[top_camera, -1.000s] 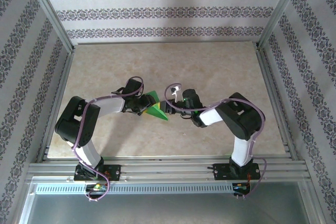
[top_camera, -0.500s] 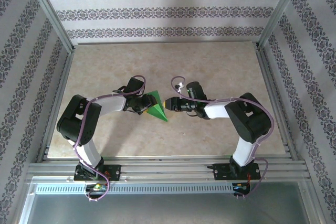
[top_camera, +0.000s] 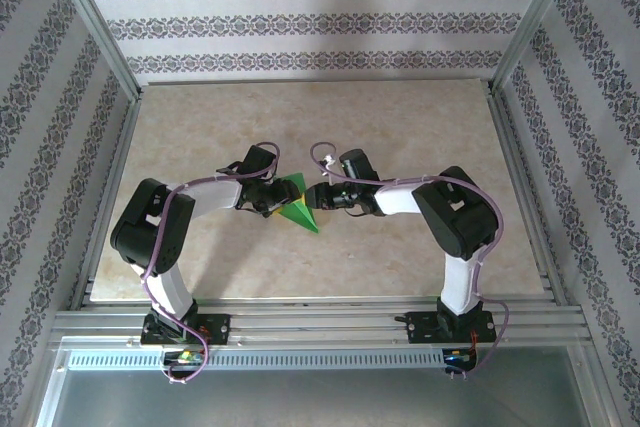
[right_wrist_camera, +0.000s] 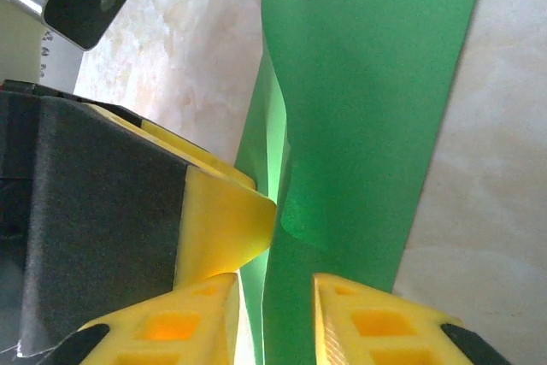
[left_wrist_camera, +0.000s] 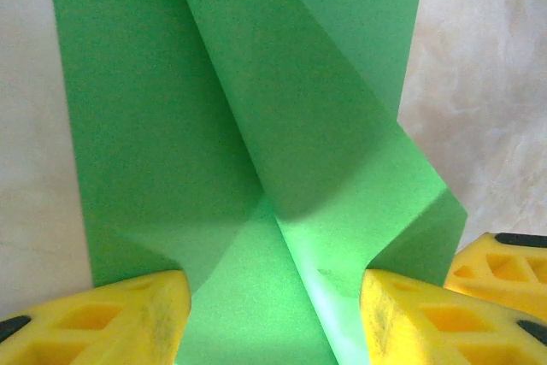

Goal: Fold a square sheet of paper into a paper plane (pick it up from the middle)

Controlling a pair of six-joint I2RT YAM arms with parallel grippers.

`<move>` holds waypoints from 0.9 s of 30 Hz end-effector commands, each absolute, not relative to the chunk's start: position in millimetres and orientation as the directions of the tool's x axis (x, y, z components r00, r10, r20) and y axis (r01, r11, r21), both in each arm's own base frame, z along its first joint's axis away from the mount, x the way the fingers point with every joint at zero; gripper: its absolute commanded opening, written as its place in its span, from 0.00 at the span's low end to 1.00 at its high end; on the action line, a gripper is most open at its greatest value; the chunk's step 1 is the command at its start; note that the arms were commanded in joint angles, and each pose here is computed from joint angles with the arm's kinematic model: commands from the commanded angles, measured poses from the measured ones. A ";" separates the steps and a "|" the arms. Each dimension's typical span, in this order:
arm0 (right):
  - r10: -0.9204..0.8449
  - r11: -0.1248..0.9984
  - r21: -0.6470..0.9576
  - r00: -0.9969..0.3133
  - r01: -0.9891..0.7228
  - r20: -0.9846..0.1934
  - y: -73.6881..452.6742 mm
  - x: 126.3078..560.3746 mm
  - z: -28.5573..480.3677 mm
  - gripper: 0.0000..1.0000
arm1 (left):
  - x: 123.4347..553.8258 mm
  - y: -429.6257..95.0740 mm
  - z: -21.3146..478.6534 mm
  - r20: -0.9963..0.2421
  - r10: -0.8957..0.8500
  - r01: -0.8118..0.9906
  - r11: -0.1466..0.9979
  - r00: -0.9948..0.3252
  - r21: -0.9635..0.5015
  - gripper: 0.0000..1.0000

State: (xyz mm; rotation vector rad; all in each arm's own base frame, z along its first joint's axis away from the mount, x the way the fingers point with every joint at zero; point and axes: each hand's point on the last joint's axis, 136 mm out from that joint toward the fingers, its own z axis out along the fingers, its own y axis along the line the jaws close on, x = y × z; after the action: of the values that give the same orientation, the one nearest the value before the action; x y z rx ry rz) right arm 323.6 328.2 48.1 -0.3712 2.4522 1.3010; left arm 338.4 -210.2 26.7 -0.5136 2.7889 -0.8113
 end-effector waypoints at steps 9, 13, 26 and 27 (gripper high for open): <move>-0.117 0.535 0.745 -0.909 -0.398 -0.401 336.5 317.0 40.3 0.15 | 296.1 -192.1 -21.8 0.038 -0.354 -0.340 0.855 -0.935 -0.391 0.59; -0.103 0.539 0.749 -0.913 -0.385 -0.394 334.0 317.8 39.1 0.11 | 297.5 -193.6 -18.8 0.033 -0.353 -0.336 0.853 -0.935 -0.401 0.59; -0.022 0.551 0.778 -0.938 -0.301 -0.346 324.7 320.1 35.5 0.12 | 305.9 -203.3 -4.5 -0.007 -0.362 -0.313 0.816 -0.932 -0.486 0.64; -0.019 0.552 0.779 -0.939 -0.297 -0.345 324.4 320.1 35.2 0.12 | 305.5 -203.5 -4.6 -0.005 -0.362 -0.314 0.814 -0.932 -0.490 0.64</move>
State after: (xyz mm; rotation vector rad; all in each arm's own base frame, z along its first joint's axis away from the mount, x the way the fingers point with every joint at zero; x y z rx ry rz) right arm 317.6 327.5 36.9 -0.3028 2.4978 1.3321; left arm 338.2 -212.8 29.8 -0.4974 2.7657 -0.8477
